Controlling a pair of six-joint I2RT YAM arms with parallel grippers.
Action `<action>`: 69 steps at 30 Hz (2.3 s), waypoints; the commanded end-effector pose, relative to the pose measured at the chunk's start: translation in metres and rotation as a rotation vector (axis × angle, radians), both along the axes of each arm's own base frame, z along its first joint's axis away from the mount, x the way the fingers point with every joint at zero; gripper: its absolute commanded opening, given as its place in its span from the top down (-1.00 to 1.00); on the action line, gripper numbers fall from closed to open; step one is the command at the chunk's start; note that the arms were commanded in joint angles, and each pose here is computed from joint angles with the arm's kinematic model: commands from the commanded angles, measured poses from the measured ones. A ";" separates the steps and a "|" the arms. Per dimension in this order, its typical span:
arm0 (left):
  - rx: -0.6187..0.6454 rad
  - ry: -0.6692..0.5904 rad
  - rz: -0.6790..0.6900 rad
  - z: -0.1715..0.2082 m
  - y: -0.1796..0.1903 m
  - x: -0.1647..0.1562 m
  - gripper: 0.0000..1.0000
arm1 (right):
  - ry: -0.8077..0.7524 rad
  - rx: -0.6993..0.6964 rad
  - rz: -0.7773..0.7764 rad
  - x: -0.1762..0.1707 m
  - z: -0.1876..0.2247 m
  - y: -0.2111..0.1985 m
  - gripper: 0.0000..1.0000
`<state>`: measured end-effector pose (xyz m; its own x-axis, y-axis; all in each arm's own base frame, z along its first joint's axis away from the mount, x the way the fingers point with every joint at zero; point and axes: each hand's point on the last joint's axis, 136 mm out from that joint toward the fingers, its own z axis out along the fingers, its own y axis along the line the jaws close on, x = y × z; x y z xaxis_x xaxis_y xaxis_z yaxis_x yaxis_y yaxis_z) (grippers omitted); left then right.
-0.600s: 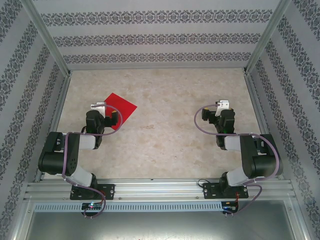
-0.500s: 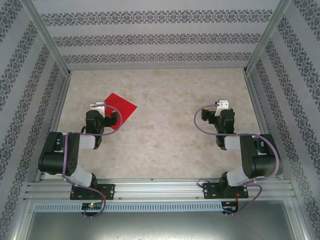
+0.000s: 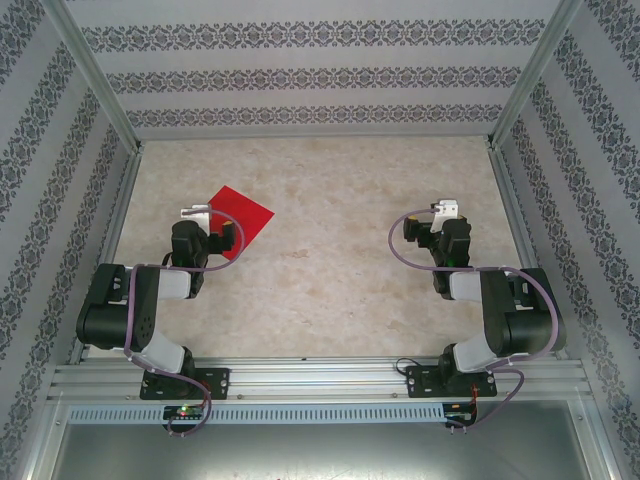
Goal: Fold a paper plane with a square sheet of paper (pick it up from the middle)
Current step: Move the square sheet of paper to the center of the table.
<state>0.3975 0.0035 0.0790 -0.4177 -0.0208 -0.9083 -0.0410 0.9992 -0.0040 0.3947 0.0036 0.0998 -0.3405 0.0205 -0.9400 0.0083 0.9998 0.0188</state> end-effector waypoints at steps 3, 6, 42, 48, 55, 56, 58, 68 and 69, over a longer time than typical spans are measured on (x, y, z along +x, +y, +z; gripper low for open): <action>0.019 -0.028 0.010 0.003 0.006 0.001 -1.00 | -0.027 0.006 0.011 0.003 0.005 0.001 -0.95; 0.019 -0.027 0.011 0.003 0.006 0.001 -1.00 | -0.029 0.008 0.011 0.003 0.006 0.001 -0.95; -0.533 0.442 0.234 0.060 -0.019 0.036 -1.00 | 0.464 0.672 0.252 -0.049 0.066 0.120 -0.95; -0.640 0.669 0.084 0.024 -0.069 0.075 -1.00 | 0.533 0.655 0.281 -0.053 0.054 0.143 -0.95; -0.632 0.788 0.102 -0.022 -0.082 0.065 -1.00 | 0.579 0.638 0.294 -0.058 0.040 0.160 -0.95; -0.629 0.809 0.106 -0.029 -0.085 0.061 -1.00 | 0.586 0.640 0.293 -0.058 0.038 0.162 -0.95; -0.628 0.841 0.097 -0.041 -0.094 0.053 -1.00 | 0.604 0.641 0.293 -0.059 0.033 0.165 -0.95; -0.591 0.989 -0.030 -0.083 -0.162 -0.003 -1.00 | 0.638 0.612 0.236 -0.070 0.012 0.160 -0.95; -0.581 1.005 -0.064 -0.085 -0.173 -0.010 -1.00 | 0.636 0.602 0.222 -0.071 0.010 0.157 -0.95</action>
